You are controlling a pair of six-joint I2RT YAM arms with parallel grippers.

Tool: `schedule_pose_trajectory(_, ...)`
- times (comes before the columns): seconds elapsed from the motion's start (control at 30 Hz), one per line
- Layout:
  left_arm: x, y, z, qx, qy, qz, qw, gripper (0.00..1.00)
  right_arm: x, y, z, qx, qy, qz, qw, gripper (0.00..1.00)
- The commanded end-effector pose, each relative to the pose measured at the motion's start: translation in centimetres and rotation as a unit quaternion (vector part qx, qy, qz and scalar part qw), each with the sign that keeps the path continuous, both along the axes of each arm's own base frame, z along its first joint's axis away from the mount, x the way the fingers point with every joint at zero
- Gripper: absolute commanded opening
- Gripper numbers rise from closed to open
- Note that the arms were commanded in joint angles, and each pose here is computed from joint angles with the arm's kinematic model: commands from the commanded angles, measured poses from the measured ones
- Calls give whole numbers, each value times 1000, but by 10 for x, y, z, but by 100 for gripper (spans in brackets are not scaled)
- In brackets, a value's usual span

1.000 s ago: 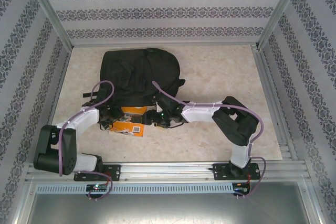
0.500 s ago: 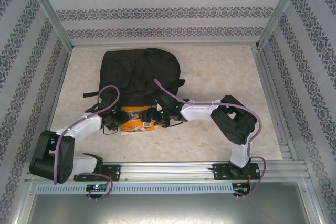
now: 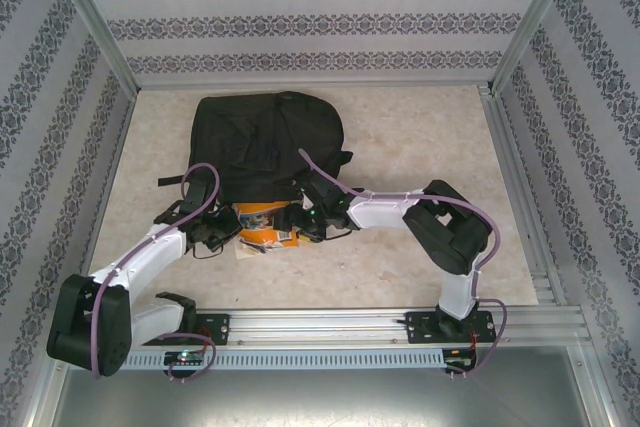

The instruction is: Pack the student bag

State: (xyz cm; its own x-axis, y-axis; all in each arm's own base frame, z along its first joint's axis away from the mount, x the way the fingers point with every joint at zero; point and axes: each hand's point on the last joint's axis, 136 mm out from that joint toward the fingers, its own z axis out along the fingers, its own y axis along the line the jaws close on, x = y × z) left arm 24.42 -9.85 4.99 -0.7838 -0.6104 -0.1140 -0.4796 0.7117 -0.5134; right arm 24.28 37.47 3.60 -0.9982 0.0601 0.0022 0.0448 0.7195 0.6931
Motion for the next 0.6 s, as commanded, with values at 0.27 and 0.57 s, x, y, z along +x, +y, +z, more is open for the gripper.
schedule_pose_trajectory(0.27,-2,-60,61,-194,-15,-8,981,0,1,-68,13,-2,19,-174,985,88)
schedule_pose_trajectory(0.57,-5,-60,76,-223,-24,20,974,0,-2,-85,37,100,30,-282,954,94)
